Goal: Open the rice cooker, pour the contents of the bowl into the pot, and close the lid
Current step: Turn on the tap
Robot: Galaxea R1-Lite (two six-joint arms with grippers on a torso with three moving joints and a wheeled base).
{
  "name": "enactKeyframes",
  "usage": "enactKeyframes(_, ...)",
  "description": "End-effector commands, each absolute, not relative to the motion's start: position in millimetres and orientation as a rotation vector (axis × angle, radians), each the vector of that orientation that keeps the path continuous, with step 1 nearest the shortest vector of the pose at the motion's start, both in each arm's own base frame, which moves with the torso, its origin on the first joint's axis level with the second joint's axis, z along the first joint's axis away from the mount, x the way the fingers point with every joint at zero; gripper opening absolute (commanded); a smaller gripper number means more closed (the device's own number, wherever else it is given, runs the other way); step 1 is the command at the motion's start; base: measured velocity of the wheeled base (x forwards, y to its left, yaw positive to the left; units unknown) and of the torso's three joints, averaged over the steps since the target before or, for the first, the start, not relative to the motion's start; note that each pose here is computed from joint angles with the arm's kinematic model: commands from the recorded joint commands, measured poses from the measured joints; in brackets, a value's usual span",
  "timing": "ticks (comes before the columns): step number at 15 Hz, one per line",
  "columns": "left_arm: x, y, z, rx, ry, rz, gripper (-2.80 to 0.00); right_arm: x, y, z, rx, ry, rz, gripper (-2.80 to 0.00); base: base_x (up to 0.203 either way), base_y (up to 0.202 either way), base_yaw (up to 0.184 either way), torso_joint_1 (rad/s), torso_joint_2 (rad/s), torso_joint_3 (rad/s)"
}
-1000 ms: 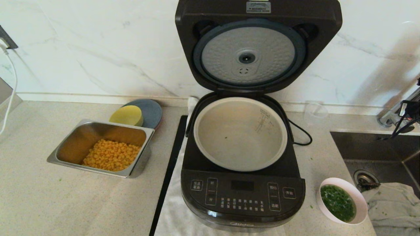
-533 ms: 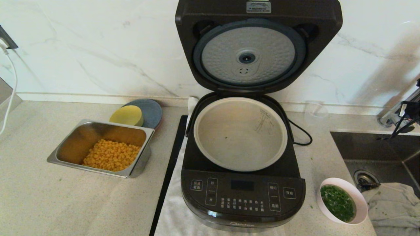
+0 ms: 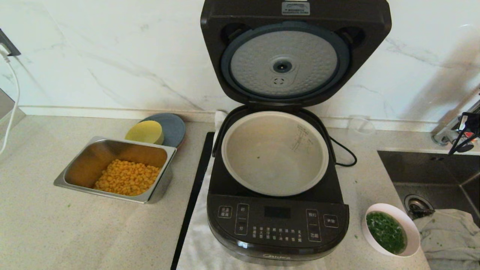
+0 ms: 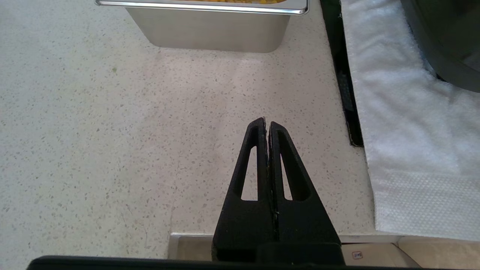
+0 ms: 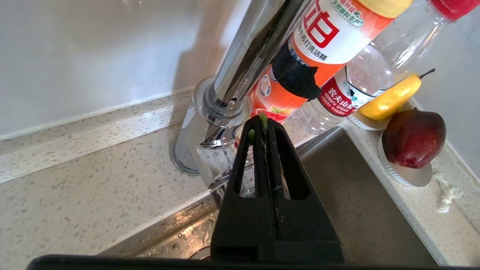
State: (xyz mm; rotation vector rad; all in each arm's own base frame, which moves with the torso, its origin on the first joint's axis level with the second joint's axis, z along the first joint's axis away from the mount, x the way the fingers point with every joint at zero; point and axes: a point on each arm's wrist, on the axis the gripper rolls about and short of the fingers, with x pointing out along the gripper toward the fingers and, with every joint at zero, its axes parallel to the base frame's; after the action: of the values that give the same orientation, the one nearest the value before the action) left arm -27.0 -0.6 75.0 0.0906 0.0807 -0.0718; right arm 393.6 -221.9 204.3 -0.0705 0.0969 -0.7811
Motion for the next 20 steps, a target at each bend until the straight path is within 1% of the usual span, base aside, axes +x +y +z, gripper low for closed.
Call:
enactKeyframes(1, -27, -1, 75, 0.092, 0.081, -0.073, -2.8, 395, -223, 200, -0.07, 0.108, -0.782, -2.8, 0.0, 0.0, 0.0, 0.0, 0.0, 0.0)
enactKeyframes(7, -27, -1, 75, 0.091, 0.08, -0.073, -2.8, 393, -223, 195, -0.066, 0.13, -0.783, -2.8, 0.0, 0.0, 0.0, 0.0, 0.0, 0.0)
enactKeyframes(18, -27, -1, 75, 0.091, 0.08, -0.073, -2.8, 365, -208, 182, -0.051, 0.221, -0.778, -2.8, 0.0, 0.0, 0.0, 0.0, 0.0, 0.0)
enactKeyframes(20, -27, -1, 75, 0.091, 0.081, -0.073, -2.8, 364, -210, 185, -0.046, 0.204, -0.784, -2.8, 0.0, 0.0, 0.0, 0.0, 0.0, 0.0)
